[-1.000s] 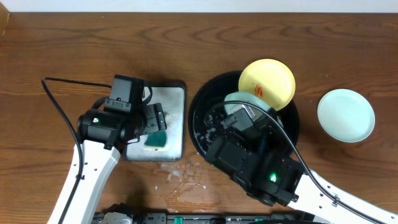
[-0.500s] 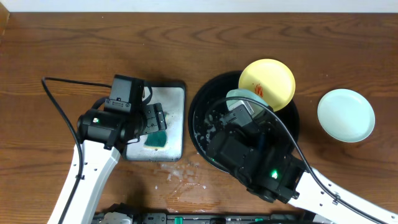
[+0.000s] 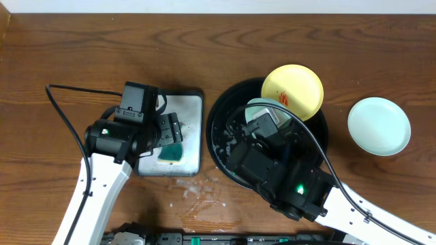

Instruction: Clean dirty plates on tray and stack at the side

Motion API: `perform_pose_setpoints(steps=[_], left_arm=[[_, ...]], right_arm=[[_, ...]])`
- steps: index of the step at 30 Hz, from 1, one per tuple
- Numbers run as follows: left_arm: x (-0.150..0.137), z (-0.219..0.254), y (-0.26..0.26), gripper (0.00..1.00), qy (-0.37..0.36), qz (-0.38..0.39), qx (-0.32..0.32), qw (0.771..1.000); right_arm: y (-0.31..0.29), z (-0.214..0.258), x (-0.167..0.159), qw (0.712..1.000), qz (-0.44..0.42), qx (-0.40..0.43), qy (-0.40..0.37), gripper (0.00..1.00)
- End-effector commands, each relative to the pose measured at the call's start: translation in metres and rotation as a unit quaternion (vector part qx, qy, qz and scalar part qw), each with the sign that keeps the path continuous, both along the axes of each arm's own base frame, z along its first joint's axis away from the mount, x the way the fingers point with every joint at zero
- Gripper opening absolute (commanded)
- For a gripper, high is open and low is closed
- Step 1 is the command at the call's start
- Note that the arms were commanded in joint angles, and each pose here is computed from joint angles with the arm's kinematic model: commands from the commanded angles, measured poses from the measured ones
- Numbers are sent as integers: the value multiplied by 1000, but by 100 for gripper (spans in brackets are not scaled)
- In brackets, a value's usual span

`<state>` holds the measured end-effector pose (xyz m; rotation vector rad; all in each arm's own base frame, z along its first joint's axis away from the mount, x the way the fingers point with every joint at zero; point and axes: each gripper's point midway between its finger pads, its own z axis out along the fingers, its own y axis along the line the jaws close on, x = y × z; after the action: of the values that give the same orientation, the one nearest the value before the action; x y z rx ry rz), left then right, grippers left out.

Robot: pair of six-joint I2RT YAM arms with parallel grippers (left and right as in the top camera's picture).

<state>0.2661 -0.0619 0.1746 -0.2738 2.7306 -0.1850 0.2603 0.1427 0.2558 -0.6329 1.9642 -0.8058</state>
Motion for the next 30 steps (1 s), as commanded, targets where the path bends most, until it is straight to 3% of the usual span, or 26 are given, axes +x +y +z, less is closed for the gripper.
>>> perform_pose_setpoints(steps=[1,19,21,22,24,30], left_arm=[[0,1,1,84,0,-1,-1,1000],[0,1,1,84,0,-1,-1,1000],[0,1,1,84,0,-1,-1,1000],[0,1,1,84,0,-1,-1,1000],[0,1,1,84,0,-1,-1,1000],[0,1,1,84,0,-1,-1,1000]], right_arm=[[-5,3,3,1000,-16,2,-12,1],[-5,3,3,1000,-19,7,-14,1],[-5,-5,5,996,-44,78,-12,1],[-4,-27,11,986,-66,149,30,1],[-7,-51,19,972,-86,200,91,1],[-46,-77,50,898,-159,369,178,1]])
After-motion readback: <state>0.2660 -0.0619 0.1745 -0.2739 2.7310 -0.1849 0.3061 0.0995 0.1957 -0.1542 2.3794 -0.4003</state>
